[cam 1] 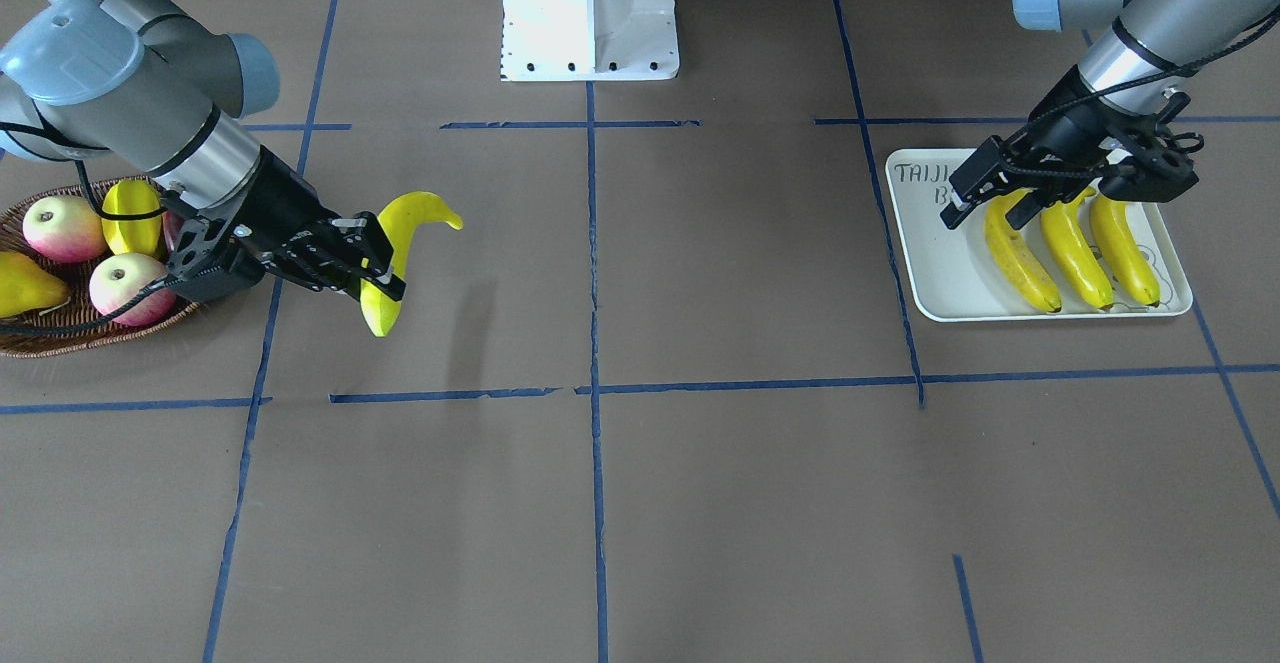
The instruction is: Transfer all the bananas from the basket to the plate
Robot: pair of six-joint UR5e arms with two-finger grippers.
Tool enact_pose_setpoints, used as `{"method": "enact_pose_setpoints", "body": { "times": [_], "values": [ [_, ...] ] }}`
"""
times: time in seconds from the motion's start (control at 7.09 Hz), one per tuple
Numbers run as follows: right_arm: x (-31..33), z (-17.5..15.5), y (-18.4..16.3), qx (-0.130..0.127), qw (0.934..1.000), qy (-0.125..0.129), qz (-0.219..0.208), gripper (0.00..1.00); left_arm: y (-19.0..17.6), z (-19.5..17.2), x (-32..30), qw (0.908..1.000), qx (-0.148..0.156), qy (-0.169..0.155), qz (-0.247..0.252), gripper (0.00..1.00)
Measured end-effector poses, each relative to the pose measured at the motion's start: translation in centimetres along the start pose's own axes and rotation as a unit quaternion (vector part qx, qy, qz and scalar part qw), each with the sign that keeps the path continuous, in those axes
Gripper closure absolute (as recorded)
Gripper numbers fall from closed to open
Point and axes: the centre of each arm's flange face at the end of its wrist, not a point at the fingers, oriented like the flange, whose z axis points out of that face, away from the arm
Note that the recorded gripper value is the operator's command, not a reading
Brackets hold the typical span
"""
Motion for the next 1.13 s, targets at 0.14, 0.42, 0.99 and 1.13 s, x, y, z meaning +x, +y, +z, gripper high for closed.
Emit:
{"method": "enact_pose_setpoints", "body": {
  "times": [0.14, 0.42, 0.99, 1.13],
  "values": [
    [-1.9, 2.2, 1.0, -0.014, 0.9999, -0.007, 0.006, 0.86, 0.8, 1.0, 2.3, 0.9994, -0.009, 0.025, 0.023, 0.0],
    [-5.4, 4.9, 2.4, -0.03, 0.999, -0.021, 0.027, 0.87, 3.4, 3.3, 7.6, 0.9937, -0.033, 0.081, 0.07, 0.0],
    [-9.0, 7.2, 4.9, -0.019, 0.9985, -0.042, 0.03, 0.87, 5.0, 6.8, 13.6, 0.9754, -0.024, 0.135, 0.173, 0.0],
    [-9.4, 7.3, 5.1, -0.02, 0.9983, -0.045, 0.03, 0.87, 5.1, 7.3, 13.4, 0.9682, -0.018, 0.135, 0.21, 0.0]
  ]
}}
